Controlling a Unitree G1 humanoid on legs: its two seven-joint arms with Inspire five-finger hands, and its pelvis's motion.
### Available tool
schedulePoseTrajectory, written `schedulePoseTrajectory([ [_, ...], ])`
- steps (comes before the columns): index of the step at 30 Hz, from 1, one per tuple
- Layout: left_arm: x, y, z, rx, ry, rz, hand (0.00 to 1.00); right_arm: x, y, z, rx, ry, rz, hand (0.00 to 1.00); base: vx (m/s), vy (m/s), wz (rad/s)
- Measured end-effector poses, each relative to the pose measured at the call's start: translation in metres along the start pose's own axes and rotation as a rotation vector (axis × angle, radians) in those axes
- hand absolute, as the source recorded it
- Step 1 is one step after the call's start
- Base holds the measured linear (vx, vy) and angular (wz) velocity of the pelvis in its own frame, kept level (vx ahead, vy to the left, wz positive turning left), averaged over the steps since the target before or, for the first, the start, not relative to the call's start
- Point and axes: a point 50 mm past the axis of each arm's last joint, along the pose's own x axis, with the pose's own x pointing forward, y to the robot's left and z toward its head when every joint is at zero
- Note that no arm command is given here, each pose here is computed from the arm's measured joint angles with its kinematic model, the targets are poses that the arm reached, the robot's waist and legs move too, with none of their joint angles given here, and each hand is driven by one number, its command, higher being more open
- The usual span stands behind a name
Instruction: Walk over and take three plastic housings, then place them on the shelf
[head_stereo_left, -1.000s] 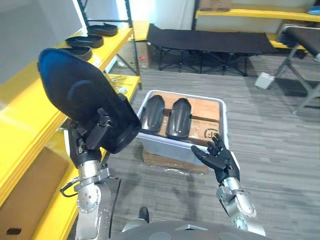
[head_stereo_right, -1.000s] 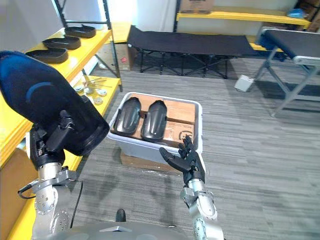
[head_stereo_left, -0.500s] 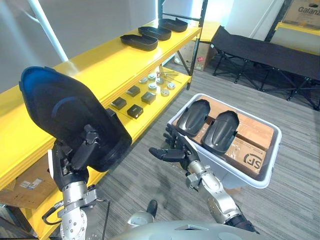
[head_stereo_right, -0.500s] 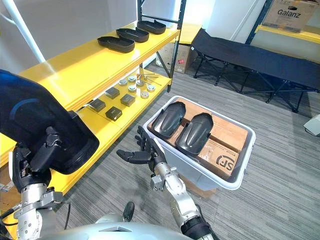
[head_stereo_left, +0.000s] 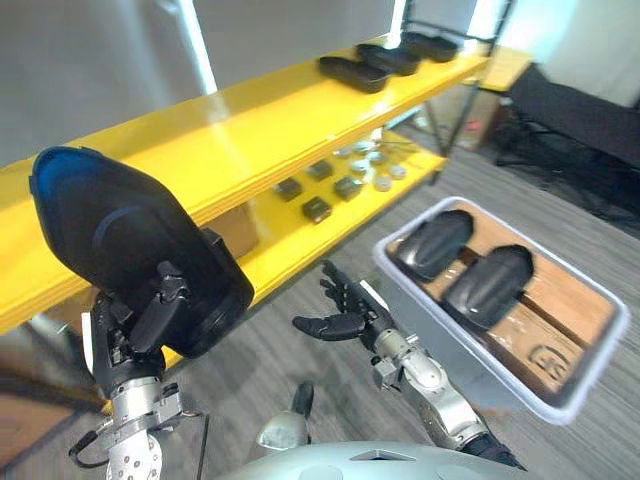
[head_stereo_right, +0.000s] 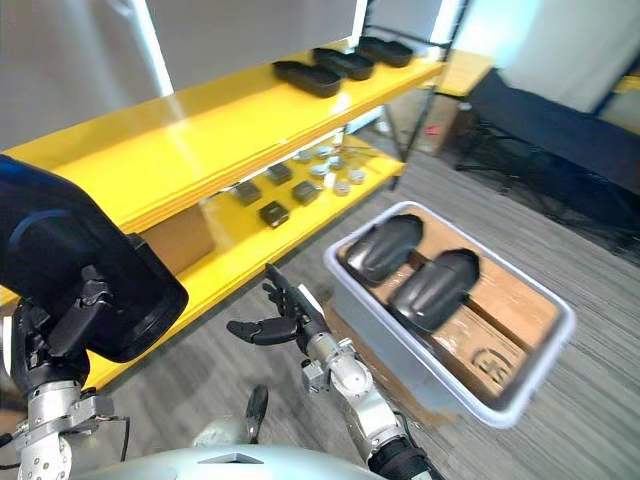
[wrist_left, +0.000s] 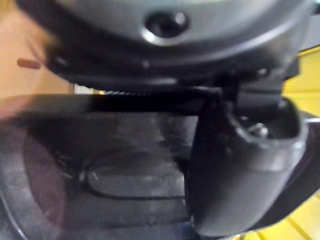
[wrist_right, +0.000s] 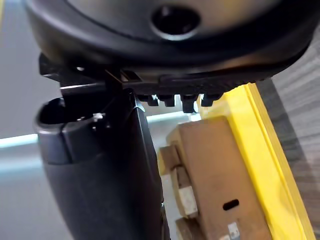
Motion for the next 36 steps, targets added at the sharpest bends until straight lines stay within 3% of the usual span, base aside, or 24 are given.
schedulePoseTrajectory([
  [6,0.004,-0.010,0.008,-0.024,-0.041,-0.063,0.00,0.001,-0.007,0.004,-0.033,-0.014,-0.046,1.00,-0.01,0.042,0.06],
  [11,0.022,-0.052,0.019,-0.071,-0.133,-0.401,0.00,-0.016,-0.028,0.013,-0.002,-0.079,-0.223,1.00,-0.12,-0.006,0.75],
  [16,0.026,-0.077,0.021,-0.104,-0.154,-0.558,0.00,-0.033,-0.042,0.010,0.015,-0.086,-0.307,1.00,0.01,-0.053,0.27],
  [20,0.032,-0.088,0.013,-0.129,-0.131,-0.546,0.00,-0.035,-0.052,0.022,-0.007,-0.147,-0.329,1.00,-0.03,-0.008,0.06],
  [28,0.019,-0.076,-0.006,-0.110,-0.017,-0.468,0.00,-0.035,-0.048,0.041,-0.028,-0.264,-0.305,1.00,-0.02,-0.007,-0.02],
  [36,0.025,-0.067,-0.005,-0.087,-0.021,-0.410,0.00,-0.029,-0.038,0.042,-0.006,-0.273,-0.276,1.00,0.05,0.027,0.04],
])
